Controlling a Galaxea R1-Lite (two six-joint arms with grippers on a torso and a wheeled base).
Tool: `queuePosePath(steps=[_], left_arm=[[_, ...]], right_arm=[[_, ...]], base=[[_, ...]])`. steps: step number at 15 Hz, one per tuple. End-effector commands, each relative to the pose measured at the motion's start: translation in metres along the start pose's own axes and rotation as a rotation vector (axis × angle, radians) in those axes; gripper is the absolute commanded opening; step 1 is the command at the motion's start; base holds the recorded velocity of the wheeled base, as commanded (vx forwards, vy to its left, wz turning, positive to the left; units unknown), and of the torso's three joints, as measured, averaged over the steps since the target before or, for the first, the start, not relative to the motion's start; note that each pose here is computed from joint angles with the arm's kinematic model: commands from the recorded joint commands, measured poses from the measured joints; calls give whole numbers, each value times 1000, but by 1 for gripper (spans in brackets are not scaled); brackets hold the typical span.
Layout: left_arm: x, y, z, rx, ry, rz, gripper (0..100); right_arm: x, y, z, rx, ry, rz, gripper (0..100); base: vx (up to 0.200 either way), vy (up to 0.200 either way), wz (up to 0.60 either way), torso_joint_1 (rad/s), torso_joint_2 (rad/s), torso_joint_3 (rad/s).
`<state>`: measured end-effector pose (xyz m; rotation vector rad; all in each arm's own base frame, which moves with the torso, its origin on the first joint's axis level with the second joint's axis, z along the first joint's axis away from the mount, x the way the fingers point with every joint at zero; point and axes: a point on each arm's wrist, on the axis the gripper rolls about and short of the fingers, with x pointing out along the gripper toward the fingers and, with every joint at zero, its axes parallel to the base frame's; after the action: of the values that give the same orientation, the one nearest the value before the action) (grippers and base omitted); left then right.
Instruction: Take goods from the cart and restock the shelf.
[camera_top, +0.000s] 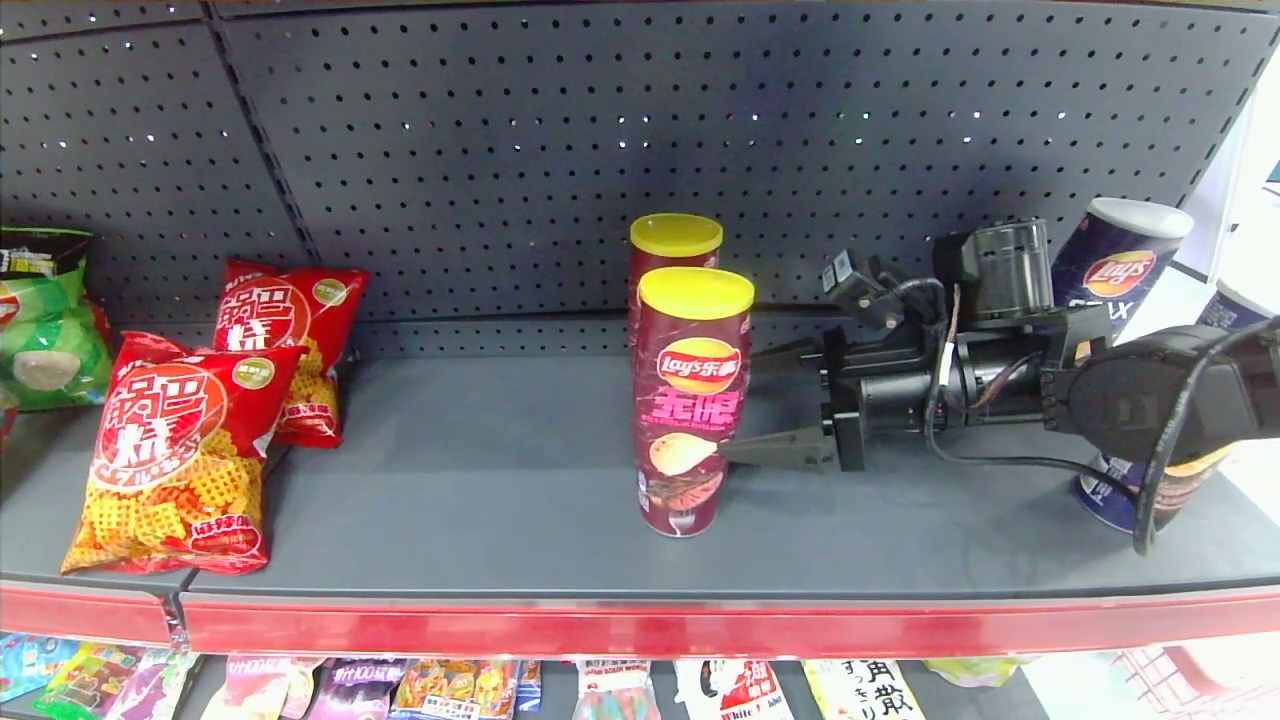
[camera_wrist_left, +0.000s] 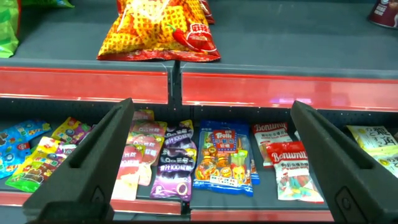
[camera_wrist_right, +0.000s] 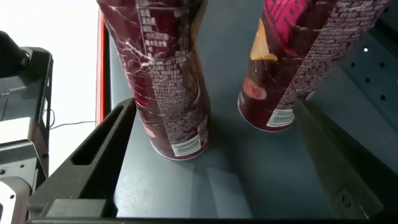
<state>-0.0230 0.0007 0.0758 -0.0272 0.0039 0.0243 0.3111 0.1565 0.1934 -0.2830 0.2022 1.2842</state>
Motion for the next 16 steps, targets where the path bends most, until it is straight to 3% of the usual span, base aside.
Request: queuePosePath(steps=[1, 10, 16], left_arm=[[0, 0, 0, 0, 0, 0, 100], [0, 0, 0, 0, 0, 0, 100], [0, 0, 0, 0, 0, 0, 100]], right_arm=[[-1, -1, -2, 5, 3, -2, 100], [-21, 9, 1, -9, -3, -22, 100], [-71, 45, 22, -48, -58, -82, 100]], base=[[0, 0, 0, 0, 0, 0], [0, 0, 0, 0, 0, 0], [0, 0, 0, 0, 0, 0]])
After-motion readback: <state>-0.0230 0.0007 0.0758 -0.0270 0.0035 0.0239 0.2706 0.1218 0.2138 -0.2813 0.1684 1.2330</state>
